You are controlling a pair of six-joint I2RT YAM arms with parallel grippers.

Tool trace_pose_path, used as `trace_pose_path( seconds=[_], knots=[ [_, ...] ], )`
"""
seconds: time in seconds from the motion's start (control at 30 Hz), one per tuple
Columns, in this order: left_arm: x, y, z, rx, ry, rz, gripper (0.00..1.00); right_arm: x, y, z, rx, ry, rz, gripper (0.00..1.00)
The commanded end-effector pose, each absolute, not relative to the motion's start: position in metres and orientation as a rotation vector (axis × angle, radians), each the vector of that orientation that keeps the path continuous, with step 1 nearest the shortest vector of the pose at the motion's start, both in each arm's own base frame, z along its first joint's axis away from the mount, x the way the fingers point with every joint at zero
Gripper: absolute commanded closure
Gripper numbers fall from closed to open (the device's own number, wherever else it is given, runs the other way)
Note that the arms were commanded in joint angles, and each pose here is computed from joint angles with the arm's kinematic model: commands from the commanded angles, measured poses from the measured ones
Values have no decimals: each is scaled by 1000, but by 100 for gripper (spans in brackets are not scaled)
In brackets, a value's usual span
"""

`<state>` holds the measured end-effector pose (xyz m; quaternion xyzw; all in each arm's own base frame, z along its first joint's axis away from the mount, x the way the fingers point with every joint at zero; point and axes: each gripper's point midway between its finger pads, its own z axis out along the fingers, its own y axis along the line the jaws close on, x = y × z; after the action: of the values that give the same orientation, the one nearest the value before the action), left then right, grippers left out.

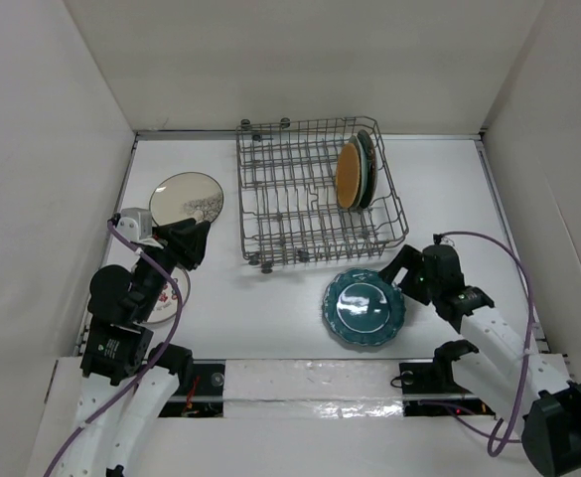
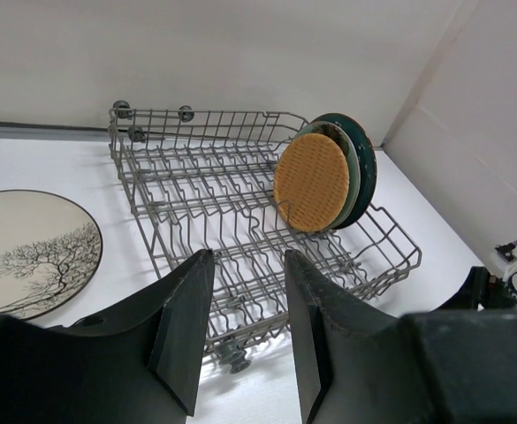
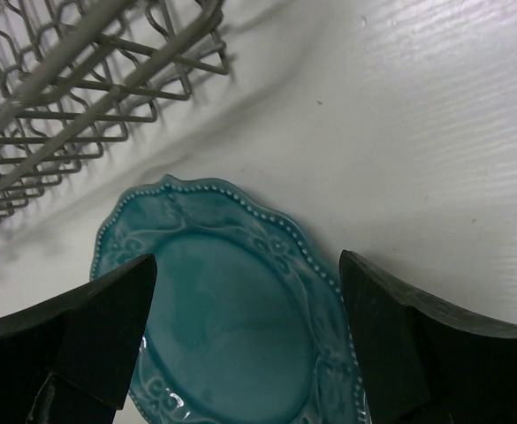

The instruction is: Load the plates into the dish rack

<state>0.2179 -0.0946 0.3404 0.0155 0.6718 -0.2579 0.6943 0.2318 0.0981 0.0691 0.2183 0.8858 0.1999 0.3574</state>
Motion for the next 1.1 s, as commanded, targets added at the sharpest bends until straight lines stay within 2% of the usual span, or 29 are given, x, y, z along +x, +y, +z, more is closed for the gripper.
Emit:
trace_pose_path(
  seconds=[0.0, 0.3, 0.53, 0.63, 0.73, 0.77, 0.9, 1.0, 1.07],
  knots=[
    [213, -95, 359, 53, 1431, -586, 65, 228, 112, 65, 531, 2354, 619, 10],
    [212, -95, 360, 53, 1427, -589, 65, 234, 121, 37, 474, 2473, 615, 7],
    [214, -96, 358, 55, 1436, -593, 65, 201, 160, 24, 314, 2598, 722, 14],
    [215, -97, 357, 56, 1440, -594, 65, 184, 181, 20, 247, 2643, 771, 19],
    [216, -97, 356, 53, 1446, -591, 65, 168, 201, 17, 181, 2668, 818, 30],
    [217, -96, 356, 51, 1446, -589, 65, 166, 205, 17, 169, 2670, 826, 37],
    [218, -95, 355, 45, 1453, -581, 65, 158, 218, 12, 144, 2665, 890, 55],
    [220, -95, 353, 44, 1462, -578, 65, 156, 227, 10, 100, 2641, 961, 56],
    [222, -95, 352, 39, 1466, -576, 65, 154, 228, 2, 89, 2655, 950, 51]
  ],
)
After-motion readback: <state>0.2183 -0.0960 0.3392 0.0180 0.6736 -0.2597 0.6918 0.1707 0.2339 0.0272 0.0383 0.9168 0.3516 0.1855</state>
